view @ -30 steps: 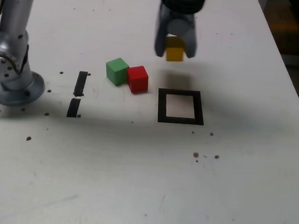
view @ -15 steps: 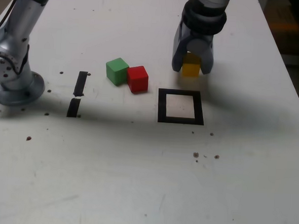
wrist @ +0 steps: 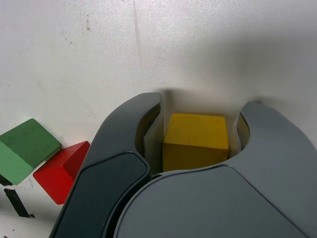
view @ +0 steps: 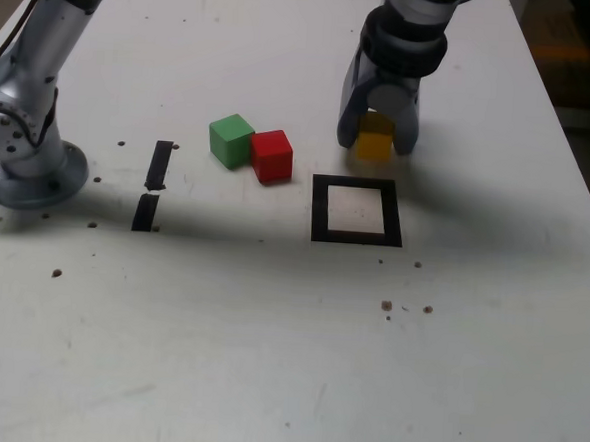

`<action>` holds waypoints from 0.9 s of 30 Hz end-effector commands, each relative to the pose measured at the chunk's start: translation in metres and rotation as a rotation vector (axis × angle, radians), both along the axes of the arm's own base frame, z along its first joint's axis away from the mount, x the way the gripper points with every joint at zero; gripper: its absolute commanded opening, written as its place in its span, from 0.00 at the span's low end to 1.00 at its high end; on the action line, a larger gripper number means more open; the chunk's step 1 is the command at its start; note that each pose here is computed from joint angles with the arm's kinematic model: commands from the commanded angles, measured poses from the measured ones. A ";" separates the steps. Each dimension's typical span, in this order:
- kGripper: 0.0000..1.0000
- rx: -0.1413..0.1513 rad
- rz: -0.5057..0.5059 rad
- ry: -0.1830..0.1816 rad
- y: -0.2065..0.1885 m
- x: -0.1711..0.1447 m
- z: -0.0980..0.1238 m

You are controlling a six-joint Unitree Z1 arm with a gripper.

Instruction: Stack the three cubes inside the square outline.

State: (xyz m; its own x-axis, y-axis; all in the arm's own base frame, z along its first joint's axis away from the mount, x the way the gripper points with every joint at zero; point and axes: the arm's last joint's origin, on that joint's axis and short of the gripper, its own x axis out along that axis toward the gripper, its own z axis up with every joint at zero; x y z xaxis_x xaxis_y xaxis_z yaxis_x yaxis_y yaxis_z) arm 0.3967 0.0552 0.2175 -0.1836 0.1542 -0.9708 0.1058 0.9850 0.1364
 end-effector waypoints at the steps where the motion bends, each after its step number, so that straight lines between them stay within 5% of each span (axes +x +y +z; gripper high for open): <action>1: 0.43 -0.003 0.001 0.004 0.001 0.001 -0.001; 5: 0.48 -0.006 0.001 0.007 0.000 0.002 -0.002; 13: 0.89 -0.020 -0.004 0.003 0.000 0.002 -0.001; 20: 0.99 -0.022 0.028 -0.039 -0.004 -0.011 0.024; 27: 1.00 -0.055 0.119 -0.133 -0.041 -0.062 0.078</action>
